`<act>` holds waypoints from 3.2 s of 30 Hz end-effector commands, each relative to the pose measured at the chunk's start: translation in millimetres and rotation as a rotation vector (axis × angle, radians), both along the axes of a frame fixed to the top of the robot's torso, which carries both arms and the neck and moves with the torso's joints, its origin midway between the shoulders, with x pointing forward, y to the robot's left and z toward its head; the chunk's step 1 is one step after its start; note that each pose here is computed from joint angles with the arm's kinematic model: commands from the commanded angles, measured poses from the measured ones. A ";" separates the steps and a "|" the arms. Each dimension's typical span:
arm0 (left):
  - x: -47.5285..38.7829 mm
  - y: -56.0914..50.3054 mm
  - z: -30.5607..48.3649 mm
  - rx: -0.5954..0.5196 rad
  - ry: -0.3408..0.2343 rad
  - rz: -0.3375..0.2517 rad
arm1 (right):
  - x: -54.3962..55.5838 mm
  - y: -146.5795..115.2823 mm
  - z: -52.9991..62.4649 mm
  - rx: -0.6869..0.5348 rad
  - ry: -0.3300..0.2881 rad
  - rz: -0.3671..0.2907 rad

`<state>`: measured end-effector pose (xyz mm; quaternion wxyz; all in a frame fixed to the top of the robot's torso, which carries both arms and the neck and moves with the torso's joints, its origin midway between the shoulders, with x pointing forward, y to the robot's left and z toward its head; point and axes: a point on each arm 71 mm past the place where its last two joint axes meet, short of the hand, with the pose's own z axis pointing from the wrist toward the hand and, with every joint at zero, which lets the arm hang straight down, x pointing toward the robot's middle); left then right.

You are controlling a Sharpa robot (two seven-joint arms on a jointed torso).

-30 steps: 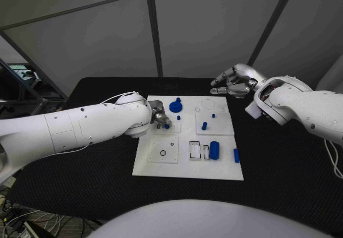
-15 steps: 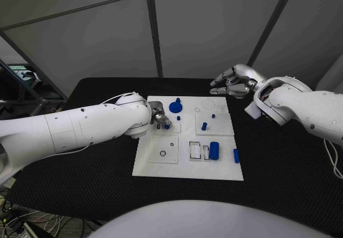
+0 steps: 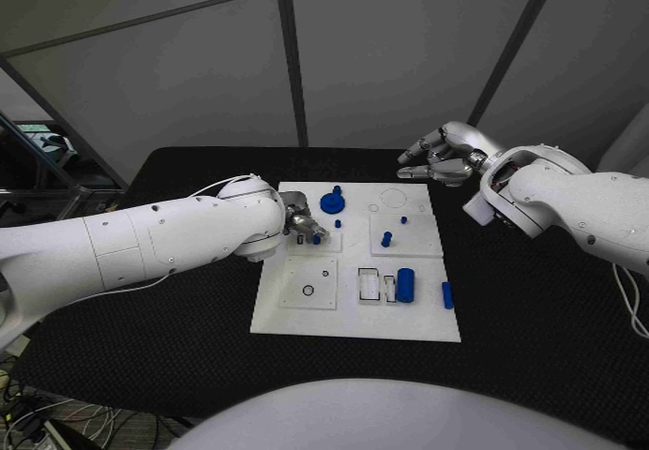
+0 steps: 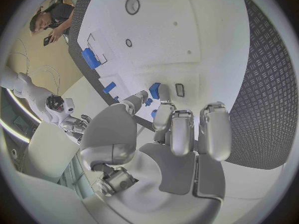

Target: Assemble the parts on the task board

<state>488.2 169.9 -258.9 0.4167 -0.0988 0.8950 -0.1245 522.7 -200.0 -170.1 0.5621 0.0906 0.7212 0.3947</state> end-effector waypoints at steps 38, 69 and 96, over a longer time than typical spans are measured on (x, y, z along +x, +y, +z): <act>69.2 46.8 55.8 -0.024 0.039 0.125 | 3.4 0.1 -0.4 -0.005 0.002 0.009; 81.8 46.8 24.7 0.058 0.121 0.123 | 3.2 4.5 -0.4 -0.003 0.003 0.018; 80.7 41.1 21.2 0.052 0.137 0.085 | 3.3 6.8 -0.7 -0.004 0.007 0.023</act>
